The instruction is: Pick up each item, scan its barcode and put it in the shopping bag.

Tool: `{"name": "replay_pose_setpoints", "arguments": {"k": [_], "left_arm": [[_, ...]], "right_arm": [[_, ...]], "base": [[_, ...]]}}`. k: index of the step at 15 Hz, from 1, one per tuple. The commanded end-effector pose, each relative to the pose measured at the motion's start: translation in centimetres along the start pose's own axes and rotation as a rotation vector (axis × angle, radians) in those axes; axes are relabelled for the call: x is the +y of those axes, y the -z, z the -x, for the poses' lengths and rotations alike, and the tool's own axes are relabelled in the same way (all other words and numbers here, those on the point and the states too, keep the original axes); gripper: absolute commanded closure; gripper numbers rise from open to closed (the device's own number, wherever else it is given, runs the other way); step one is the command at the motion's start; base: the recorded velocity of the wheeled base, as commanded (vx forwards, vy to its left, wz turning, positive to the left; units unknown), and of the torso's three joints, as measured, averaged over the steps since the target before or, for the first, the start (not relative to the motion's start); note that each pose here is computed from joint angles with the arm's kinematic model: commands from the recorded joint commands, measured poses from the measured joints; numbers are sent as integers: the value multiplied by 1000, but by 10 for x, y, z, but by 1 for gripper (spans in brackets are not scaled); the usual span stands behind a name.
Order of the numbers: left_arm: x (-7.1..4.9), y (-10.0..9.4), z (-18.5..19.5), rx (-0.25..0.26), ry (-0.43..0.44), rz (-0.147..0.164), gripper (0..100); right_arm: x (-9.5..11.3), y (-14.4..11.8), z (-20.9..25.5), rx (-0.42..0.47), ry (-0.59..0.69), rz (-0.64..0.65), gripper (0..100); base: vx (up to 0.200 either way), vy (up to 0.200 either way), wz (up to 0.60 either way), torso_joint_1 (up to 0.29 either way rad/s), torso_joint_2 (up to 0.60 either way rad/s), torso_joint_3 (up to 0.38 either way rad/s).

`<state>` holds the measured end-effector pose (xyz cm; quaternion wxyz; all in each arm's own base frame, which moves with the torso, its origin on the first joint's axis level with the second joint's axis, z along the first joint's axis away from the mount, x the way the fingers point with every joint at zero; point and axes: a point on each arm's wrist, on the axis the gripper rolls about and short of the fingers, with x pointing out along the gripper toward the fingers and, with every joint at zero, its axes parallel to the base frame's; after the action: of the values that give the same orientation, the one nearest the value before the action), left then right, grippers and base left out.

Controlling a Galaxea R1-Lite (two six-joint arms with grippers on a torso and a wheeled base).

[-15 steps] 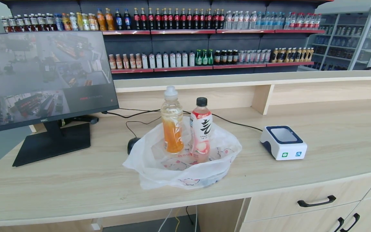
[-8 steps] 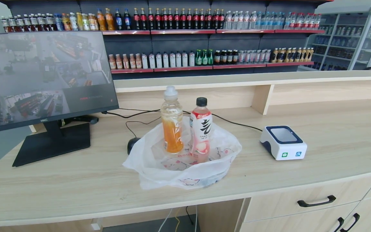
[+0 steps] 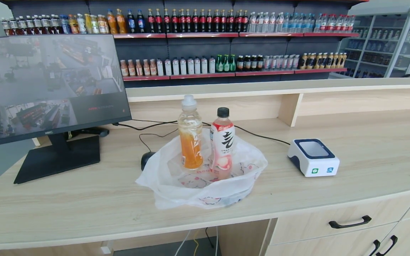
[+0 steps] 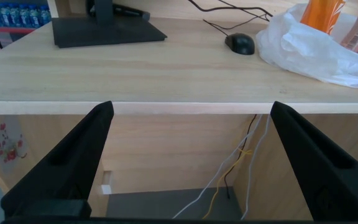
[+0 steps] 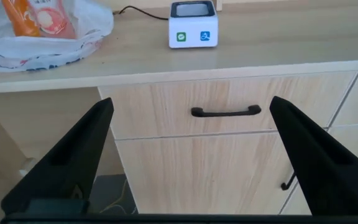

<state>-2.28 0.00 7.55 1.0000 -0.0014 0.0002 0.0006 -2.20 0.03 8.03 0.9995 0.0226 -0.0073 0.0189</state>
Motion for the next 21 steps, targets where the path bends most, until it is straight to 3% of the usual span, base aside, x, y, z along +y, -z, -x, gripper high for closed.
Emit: {"name": "replay_pose_setpoints", "arguments": {"k": [1, 2, 17, 21], "left_arm": [[0, 0, 0, 0, 0, 0, 0], [0, 0, 0, 0, 0, 0, 0], [0, 0, 0, 0, 0, -1, 0], [0, 0, 0, 0, 0, -1, 0]], "right_arm": [[0, 2, 1, -9, 8, -2, 0], [0, 5, 1, 21, 12, 40, 0], [0, 4, 1, 12, 12, 16, 0], [0, 4, 1, 12, 12, 17, 0]], "base": [[0, 0, 0, 0, 0, 0], [0, 0, 0, 0, 0, 0], [0, 0, 0, 0, 0, 0], [0, -200, 0, 0, 4, 2]]}}
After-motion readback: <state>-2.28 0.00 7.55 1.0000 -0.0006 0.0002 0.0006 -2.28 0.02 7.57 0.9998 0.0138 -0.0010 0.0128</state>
